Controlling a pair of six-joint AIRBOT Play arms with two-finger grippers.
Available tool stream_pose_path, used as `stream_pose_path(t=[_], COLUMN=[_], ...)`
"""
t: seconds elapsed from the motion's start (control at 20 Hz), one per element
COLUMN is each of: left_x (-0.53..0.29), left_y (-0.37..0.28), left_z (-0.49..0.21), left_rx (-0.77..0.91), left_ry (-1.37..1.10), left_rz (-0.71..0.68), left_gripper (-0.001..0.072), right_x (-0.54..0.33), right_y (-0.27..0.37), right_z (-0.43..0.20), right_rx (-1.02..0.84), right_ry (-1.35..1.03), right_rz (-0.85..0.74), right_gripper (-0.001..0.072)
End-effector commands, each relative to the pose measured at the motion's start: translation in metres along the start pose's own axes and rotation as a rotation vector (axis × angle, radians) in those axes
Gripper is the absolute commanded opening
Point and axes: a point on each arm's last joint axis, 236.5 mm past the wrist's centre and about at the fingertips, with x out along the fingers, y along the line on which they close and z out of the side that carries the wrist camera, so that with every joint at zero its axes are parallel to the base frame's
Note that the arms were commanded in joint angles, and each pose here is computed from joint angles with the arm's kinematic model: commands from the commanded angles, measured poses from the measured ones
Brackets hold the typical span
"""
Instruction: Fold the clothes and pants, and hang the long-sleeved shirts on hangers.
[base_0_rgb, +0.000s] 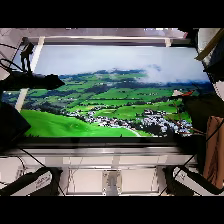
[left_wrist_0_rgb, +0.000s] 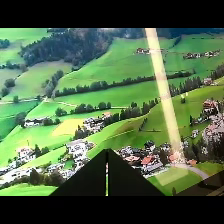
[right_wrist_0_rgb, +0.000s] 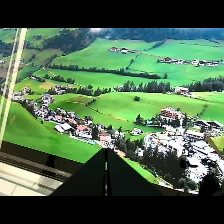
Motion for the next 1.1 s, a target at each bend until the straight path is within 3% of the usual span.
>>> stream_pose_path(t=[0.0,0.65,0.8,0.85,0.9,0.95,1.0,1.05], left_x=[0.000,0.007,0.012,0.008,0.000,-0.014,-0.033,-0.063], left_y=[0.000,0.007,0.057,0.088,0.115,0.146,0.174,0.210], left_z=[0.000,0.007,0.007,0.004,0.002,-0.006,-0.009,-0.005], left_rx=[-0.001,-0.009,0.046,0.098,0.143,0.201,0.225,0.168], left_ry=[0.000,-0.024,-0.013,0.013,0.039,0.097,0.137,0.115], left_rz=[0.000,0.013,0.185,0.304,0.413,0.535,0.660,0.833], left_gripper=[0.0024,0.0023,0.0041,0.0099,0.0111,0.0247,0.0505,0.0638], right_x=[0.000,0.000,0.000,0.000,-0.001,-0.001,-0.001,-0.001], right_y=[0.001,-0.001,-0.003,-0.003,-0.003,-0.003,-0.004,-0.004], right_z=[0.000,0.004,0.017,0.019,0.020,0.020,0.020,0.021], right_rx=[0.003,-0.001,-0.002,-0.002,-0.001,-0.002,-0.002,-0.001], right_ry=[-0.001,-0.016,-0.069,-0.080,-0.084,-0.084,-0.084,-0.088], right_rz=[0.001,-0.005,-0.012,-0.013,-0.014,-0.014,-0.014,-0.016], right_gripper=[0.0024,0.0024,0.0024,0.0024,0.0024,0.0024,0.0024,0.0024])
